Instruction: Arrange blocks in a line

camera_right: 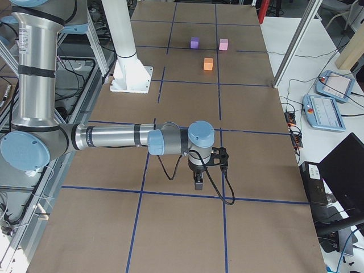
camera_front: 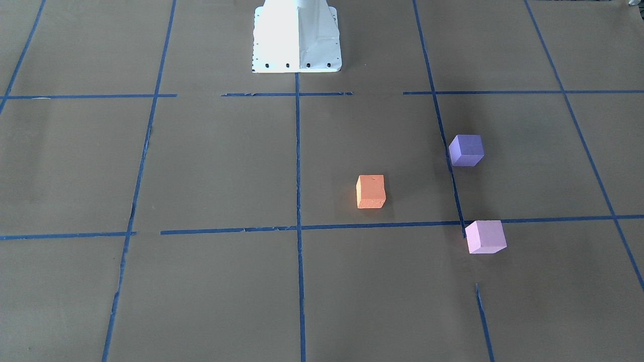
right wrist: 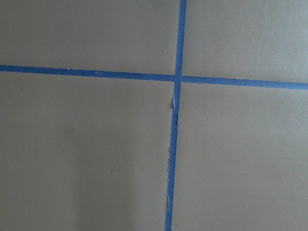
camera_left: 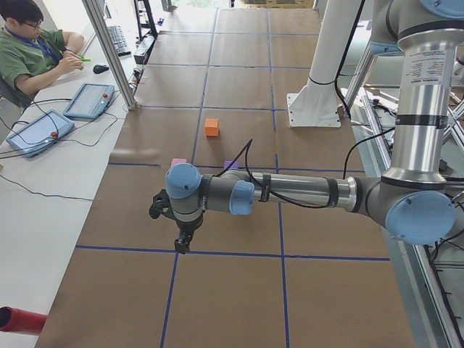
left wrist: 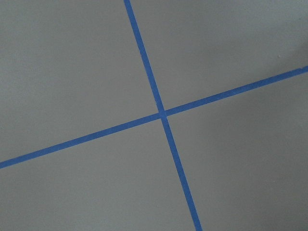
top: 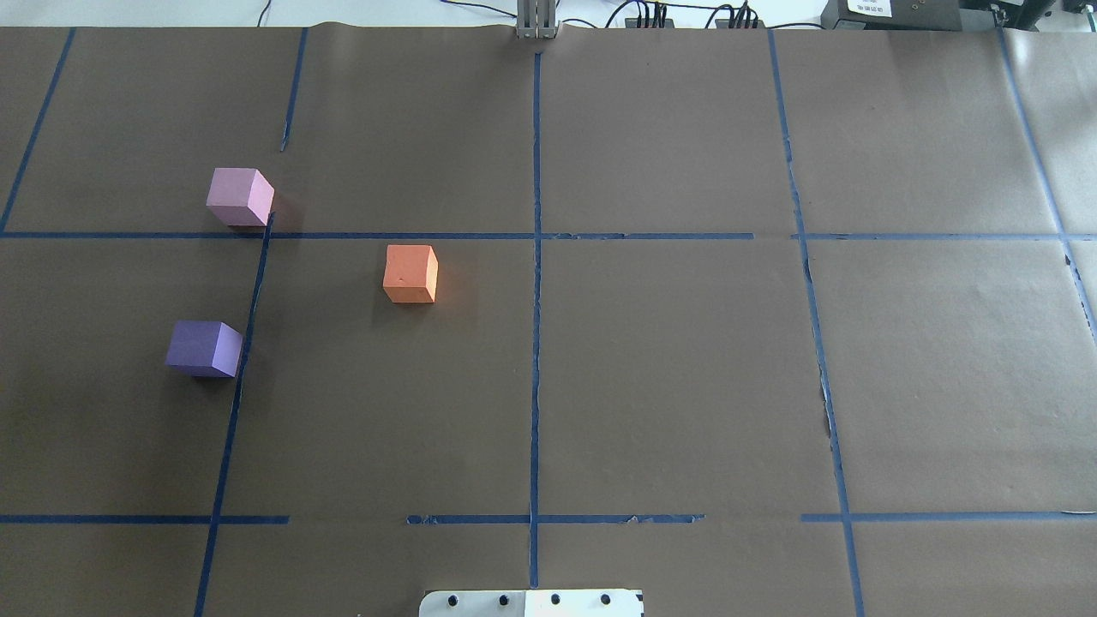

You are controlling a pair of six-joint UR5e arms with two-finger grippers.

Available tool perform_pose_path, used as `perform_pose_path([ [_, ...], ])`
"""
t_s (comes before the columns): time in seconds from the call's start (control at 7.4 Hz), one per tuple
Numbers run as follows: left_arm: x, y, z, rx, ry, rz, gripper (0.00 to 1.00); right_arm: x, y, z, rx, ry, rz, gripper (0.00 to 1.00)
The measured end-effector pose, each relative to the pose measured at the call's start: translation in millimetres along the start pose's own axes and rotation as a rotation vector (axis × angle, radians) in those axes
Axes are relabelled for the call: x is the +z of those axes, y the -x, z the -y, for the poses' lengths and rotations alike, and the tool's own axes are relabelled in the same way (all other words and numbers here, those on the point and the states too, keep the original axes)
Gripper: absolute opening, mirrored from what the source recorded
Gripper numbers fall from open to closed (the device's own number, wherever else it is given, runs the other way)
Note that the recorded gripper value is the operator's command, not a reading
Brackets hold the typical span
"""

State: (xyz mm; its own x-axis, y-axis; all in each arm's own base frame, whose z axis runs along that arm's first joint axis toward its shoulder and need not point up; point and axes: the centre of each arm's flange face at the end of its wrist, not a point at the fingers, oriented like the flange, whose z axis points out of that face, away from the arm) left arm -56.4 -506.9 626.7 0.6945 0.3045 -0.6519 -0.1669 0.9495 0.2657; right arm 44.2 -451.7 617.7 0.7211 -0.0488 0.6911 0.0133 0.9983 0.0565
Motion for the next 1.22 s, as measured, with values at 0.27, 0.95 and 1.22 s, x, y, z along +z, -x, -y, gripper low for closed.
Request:
perform_pose_path([
  [0.27,-1.5,-6.6,1.7,0.005,-0.014,-0.05,1.0,0.0,0.0,0.0,0.0,0.0,0.0,1.0],
  [0.95,-27.6,-104.3,76.3,0.084,-0.078,-0.139,1.0,0.0,0.0,0.0,0.0,0.0,0.0,1.0],
  [1.22,-38.8,-186.3,127.1,-0.082,-0.088,-0.178,1.0,0.0,0.0,0.0,0.0,0.0,0.0,1.0],
])
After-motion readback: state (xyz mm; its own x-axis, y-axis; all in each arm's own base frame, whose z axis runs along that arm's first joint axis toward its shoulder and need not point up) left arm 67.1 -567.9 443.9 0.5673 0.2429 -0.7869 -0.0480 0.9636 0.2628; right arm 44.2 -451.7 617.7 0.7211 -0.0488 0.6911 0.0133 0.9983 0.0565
